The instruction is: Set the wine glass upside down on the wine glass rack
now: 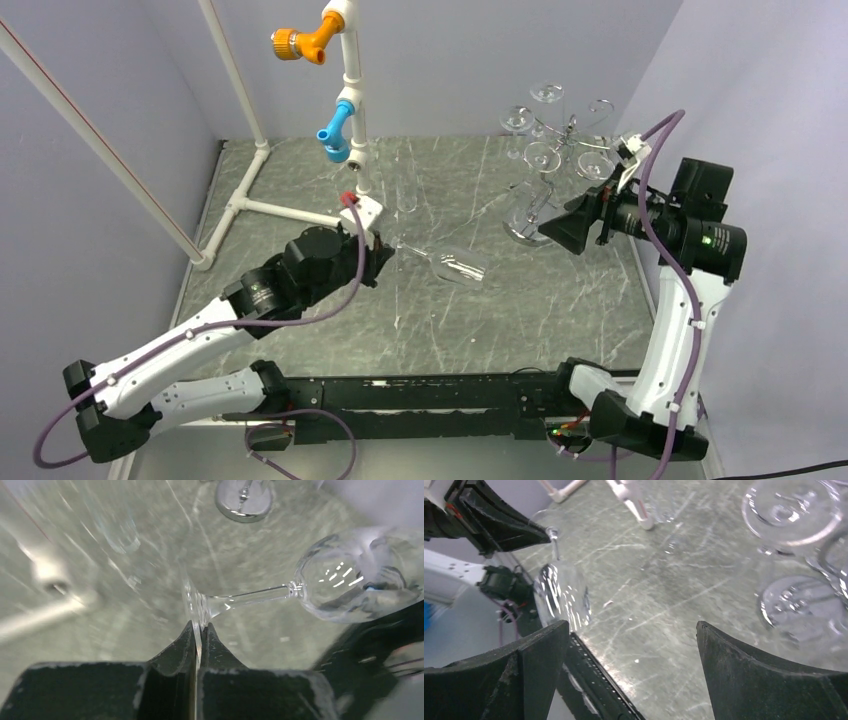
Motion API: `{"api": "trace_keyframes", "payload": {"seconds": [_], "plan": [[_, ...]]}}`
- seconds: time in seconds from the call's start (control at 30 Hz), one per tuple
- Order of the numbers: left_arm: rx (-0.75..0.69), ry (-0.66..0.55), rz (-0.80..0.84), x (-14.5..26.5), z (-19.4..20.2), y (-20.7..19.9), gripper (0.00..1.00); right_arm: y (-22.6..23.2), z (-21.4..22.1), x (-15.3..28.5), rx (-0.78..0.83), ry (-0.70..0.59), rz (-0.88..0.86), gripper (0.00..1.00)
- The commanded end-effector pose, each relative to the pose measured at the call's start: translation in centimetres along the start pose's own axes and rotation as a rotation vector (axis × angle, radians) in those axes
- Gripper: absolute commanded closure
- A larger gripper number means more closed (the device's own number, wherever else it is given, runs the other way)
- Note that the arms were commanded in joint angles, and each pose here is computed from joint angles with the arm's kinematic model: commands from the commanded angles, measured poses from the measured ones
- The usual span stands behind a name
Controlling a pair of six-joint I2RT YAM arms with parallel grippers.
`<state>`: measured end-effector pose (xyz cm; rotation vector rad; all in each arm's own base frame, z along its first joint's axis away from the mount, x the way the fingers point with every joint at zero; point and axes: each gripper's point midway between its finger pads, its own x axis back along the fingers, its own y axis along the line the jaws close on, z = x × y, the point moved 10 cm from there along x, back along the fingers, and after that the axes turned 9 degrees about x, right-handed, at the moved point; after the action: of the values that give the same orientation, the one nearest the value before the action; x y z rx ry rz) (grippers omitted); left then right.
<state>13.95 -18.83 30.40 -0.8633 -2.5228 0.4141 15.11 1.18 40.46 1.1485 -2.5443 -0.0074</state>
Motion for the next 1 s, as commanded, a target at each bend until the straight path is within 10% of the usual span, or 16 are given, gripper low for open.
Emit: {"api": "trace_keyframes", "payload": {"seconds": [0.0,0.23,0.5,0.87,0.97], "plan": [[-0.619,-0.158,0.036,1.8,-5.5,-1.8,1.0,0.9,-2.4,-0.9,-0.001,-0.072,-0.168,0.0],[-1.284,-0.322,0.039,0.0,-9.3,-7.5,1.0,1.7,-4.9,-2.1,-0.174,-0.171,-0.256,0.02],[-1.705,-0.425,-0.155,-3.7,-9.9,-11.8,1.0,1.6,-5.3,-4.3,-0.53,-0.167,-0.312,0.0],[-1.772,-0.48,-0.278,-5.4,-8.6,-13.3,1.0,3.2,-1.6,-8.5,-0.72,0.021,-0.301,0.02],[-1.76,-0.477,-0.279,-5.4,-8.3,-13.3,1.0,3.4,-1.5,-8.9,-0.719,0.033,-0.304,0.27]]}}
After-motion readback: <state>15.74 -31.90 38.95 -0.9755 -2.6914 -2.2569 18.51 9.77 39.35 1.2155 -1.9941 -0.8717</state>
